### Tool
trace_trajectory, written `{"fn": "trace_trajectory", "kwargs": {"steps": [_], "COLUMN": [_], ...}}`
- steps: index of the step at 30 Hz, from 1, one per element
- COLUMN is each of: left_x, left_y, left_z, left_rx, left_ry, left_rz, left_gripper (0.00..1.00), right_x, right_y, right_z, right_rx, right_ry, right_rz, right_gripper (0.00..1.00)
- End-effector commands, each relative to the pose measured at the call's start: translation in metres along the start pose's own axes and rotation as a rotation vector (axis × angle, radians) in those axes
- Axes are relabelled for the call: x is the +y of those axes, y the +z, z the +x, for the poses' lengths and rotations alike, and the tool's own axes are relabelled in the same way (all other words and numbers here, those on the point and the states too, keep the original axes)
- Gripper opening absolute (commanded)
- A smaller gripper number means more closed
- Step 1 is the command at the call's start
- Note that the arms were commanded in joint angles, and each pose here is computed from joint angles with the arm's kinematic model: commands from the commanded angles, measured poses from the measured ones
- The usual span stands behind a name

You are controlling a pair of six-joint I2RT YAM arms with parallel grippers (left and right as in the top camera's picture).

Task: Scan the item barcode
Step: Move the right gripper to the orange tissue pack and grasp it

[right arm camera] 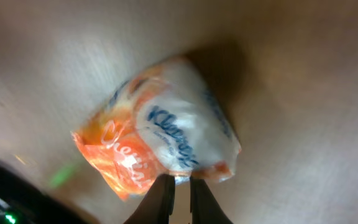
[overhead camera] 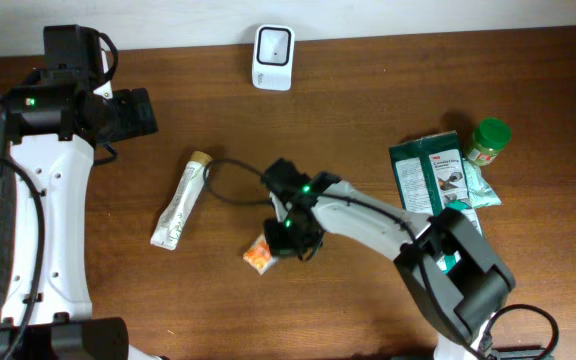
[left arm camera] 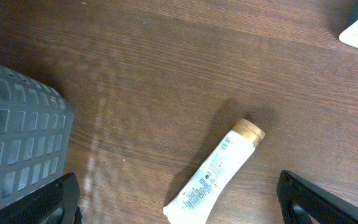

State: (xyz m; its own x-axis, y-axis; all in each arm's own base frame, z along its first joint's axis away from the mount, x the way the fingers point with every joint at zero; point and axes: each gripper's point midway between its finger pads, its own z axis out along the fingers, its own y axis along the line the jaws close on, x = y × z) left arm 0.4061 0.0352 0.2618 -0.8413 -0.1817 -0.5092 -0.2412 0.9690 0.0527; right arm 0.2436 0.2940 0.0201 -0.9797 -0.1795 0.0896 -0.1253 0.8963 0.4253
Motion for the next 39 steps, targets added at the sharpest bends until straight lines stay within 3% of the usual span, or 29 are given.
{"fn": "trace_trajectory", "kwargs": {"steps": [1,4,8,9,10,13,14,17,20,27,39], "left_x": [0.003,0.003,0.003,0.003,0.003,0.003,0.003,0.003,0.003,0.003,0.003], "left_y": [0.000,0.000,0.000,0.000,0.000,0.000,0.000,0.000,0.000,0.000,0.000], "left_z": [0.000,0.000,0.000,0.000,0.000,0.000,0.000,0.000,0.000,0.000,0.000], "left_rx": [0.000,0.000,0.000,0.000,0.000,0.000,0.000,0.000,0.000,0.000,0.000], "left_ry": [0.002,0.002,0.002,0.002,0.002,0.002,0.002,0.002,0.002,0.002,0.002], "left_rz": [-0.009,-0.009,-0.009,-0.009,-0.009,-0.009,-0.009,-0.009,-0.009,-0.009,-0.009], "left_gripper": [0.99,0.99,0.99,0.99,0.99,0.99,0.99,0.99,0.99,0.99,0.99], "right_x": [-0.013,-0.018,-0.012,-0.010,-0.009,0.003,0.004,0.007,0.017,0.043,0.040], "right_y": [-0.012,-0.025,-0.043,-0.045,-0.046,-0.042,-0.038,-0.023,-0.011,0.006,0.018], "right_z": [-0.042,-0.071,-0.076,-0.073,-0.067,-0.043,-0.034,-0.016,-0.012,-0.042,-0.019], "right_rx": [-0.131,-0.223,-0.195,-0.175,-0.147,-0.044,-0.016,0.009,-0.012,-0.218,-0.115], "right_ry": [0.043,0.048,0.010,0.020,0.032,0.047,0.047,0.008,0.030,0.044,-0.001], "right_rz": [-0.038,-0.079,-0.187,-0.193,-0.194,-0.232,-0.217,-0.115,-0.070,-0.061,-0.045], "right_gripper": [0.09,0.21,0.34,0.46,0.49,0.47,0.41,0.04,0.04,0.04,0.04]}}
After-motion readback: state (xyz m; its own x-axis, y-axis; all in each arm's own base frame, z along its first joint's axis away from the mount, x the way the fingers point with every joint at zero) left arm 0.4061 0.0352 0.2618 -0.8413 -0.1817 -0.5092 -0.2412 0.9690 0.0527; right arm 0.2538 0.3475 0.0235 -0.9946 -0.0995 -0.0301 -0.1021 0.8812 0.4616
